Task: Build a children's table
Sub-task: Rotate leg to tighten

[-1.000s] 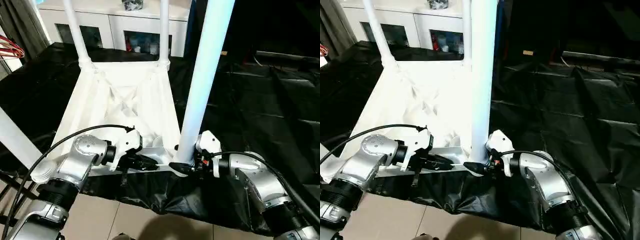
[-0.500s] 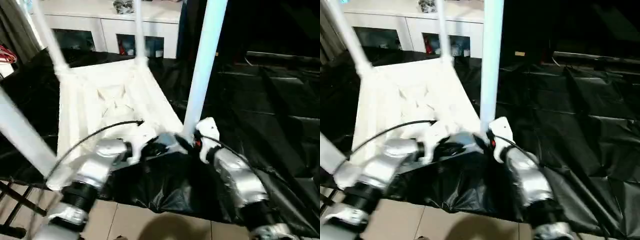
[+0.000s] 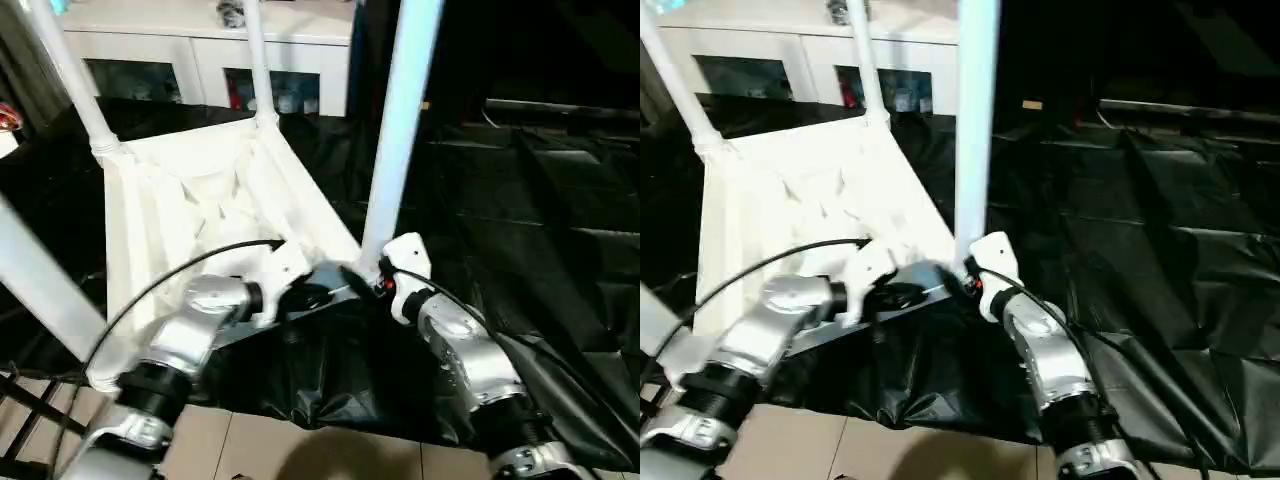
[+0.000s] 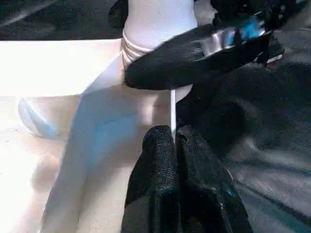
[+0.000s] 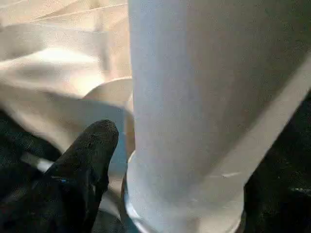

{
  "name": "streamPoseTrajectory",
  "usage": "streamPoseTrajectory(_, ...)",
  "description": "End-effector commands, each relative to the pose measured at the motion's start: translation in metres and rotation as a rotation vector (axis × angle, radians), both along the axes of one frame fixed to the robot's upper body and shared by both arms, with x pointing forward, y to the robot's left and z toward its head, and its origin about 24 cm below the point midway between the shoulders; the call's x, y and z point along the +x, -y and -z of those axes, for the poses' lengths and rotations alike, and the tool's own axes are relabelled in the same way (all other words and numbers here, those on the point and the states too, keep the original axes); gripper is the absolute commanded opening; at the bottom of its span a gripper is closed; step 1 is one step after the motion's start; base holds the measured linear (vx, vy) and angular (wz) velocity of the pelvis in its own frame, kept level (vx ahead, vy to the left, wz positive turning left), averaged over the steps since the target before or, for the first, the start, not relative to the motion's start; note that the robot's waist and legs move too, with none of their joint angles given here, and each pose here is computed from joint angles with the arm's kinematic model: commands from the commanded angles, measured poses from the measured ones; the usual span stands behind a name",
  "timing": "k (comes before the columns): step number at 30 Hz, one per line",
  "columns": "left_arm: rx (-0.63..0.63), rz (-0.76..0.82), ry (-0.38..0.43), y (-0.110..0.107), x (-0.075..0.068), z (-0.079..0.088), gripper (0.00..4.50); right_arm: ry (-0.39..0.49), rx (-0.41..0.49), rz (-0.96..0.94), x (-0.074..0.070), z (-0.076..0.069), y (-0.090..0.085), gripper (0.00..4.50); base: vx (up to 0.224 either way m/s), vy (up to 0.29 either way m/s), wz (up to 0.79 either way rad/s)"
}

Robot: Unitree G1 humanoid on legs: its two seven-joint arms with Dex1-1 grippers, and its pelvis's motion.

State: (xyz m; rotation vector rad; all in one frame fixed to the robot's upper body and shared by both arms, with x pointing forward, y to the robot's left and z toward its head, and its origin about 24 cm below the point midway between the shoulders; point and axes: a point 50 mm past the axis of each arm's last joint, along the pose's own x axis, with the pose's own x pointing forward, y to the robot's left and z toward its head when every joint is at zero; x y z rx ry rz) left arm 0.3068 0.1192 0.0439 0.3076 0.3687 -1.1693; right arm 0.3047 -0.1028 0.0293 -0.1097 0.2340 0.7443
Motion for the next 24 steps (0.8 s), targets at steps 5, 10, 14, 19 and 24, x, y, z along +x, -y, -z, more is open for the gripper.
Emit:
streamPoseTrajectory(5,0.009,0.191,-0.013,-0.01,-0.006,-0.007,0.0,-0.028,-0.019,-0.342,-0.021,-0.002,0.001,3.69,0.0,0.0,0.0)
streamPoseTrajectory(10,0.013,0.238,-0.027,-0.019,-0.005,-0.011,0.0,-0.046,-0.026,-0.437,-0.027,-0.004,0.007,3.69,0.0,0.0,0.0)
streamPoseTrajectory(14,0.014,0.286,-0.056,-0.024,-0.006,-0.014,0.0,-0.065,-0.037,-0.504,-0.03,-0.005,0.009,3.36,0.0,0.0,0.0)
streamPoseTrajectory(19,0.053,0.319,-0.052,-0.027,-0.005,-0.013,0.0,-0.076,-0.08,-0.594,-0.034,-0.003,0.003,2.96,0.0,0.0,0.0)
streamPoseTrajectory(24,0.05,0.324,-0.063,-0.03,-0.008,-0.012,0.0,-0.073,-0.055,-0.586,-0.032,-0.005,0.0,2.76,0.0,0.0,0.0)
